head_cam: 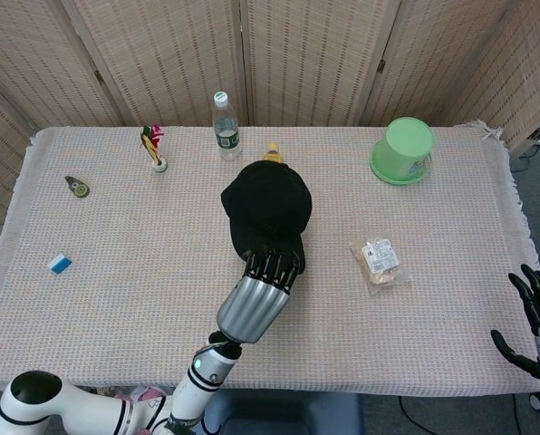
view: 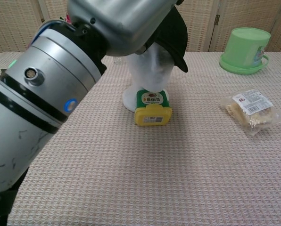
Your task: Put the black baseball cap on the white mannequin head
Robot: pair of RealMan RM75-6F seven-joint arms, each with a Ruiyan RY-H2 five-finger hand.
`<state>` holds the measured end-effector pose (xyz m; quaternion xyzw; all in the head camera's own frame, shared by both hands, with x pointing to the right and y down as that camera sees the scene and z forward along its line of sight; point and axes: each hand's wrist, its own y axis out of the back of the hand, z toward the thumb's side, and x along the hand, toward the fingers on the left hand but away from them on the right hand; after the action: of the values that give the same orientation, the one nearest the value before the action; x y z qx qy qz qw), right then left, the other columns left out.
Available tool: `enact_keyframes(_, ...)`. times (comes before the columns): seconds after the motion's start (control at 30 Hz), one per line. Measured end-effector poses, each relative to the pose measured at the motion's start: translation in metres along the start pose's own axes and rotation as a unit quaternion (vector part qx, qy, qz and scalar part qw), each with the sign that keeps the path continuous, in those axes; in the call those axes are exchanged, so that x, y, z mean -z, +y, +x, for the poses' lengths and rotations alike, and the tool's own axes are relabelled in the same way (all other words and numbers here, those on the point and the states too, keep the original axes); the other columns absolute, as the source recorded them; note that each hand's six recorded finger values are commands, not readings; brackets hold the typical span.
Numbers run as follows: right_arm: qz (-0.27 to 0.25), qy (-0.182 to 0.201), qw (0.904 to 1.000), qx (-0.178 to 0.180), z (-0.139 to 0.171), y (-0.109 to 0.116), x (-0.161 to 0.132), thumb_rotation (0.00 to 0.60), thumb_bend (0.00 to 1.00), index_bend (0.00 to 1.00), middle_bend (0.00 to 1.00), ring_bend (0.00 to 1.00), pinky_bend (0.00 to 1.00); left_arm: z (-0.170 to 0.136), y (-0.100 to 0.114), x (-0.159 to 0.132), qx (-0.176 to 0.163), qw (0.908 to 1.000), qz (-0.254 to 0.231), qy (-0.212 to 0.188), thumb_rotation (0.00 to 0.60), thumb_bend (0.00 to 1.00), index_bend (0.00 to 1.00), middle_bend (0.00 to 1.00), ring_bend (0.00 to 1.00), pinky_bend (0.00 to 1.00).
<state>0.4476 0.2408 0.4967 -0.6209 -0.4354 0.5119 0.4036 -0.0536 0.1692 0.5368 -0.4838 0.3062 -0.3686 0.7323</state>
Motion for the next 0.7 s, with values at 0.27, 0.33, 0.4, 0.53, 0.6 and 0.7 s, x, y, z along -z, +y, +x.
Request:
enact_keyframes(0.27, 0.001, -0.001, 1.0000, -0.001, 0.000, -0.001, 0.000, 0.600, 0.22, 0.00, 0.00, 0.00, 0.00, -0.001, -0.002, 0.005, 0.012, 0.9999, -0.003, 0.002, 0.600, 0.42, 0.23, 0.35, 0.30, 0.51)
enact_keyframes(0.33, 0.002, -0.001, 1.0000, -0.001, 0.000, -0.001, 0.000, 0.600, 0.22, 0.00, 0.00, 0.00, 0.00, -0.002, -0.002, 0.008, 0.016, 0.9998, -0.005, 0.004, 0.600, 0.42, 0.22, 0.35, 0.30, 0.51)
enact_keyframes(0.4, 0.002, -0.001, 1.0000, -0.001, 0.000, -0.001, 0.000, 0.600, 0.22, 0.00, 0.00, 0.00, 0.00, -0.004, -0.003, 0.012, 0.023, 0.9997, -0.008, 0.008, 0.600, 0.42, 0.22, 0.34, 0.30, 0.51)
enact_keyframes(0.53, 0.003, -0.002, 1.0000, -0.001, 0.000, -0.001, 0.000, 0.600, 0.22, 0.00, 0.00, 0.00, 0.00, -0.007, -0.005, 0.022, 0.036, 0.9989, -0.021, 0.021, 0.600, 0.42, 0.21, 0.33, 0.29, 0.51)
enact_keyframes(0.6, 0.003, -0.003, 1.0000, 0.000, 0.000, -0.001, 0.000, 0.600, 0.22, 0.00, 0.00, 0.00, 0.00, -0.008, -0.008, 0.029, 0.041, 0.9983, -0.029, 0.029, 0.600, 0.42, 0.21, 0.33, 0.29, 0.50)
enact_keyframes(0.7, 0.004, -0.004, 1.0000, -0.002, 0.000, -0.002, 0.000, 0.600, 0.22, 0.00, 0.00, 0.00, 0.00, -0.008, -0.010, 0.042, 0.047, 0.9973, -0.039, 0.041, 0.600, 0.42, 0.21, 0.33, 0.29, 0.50)
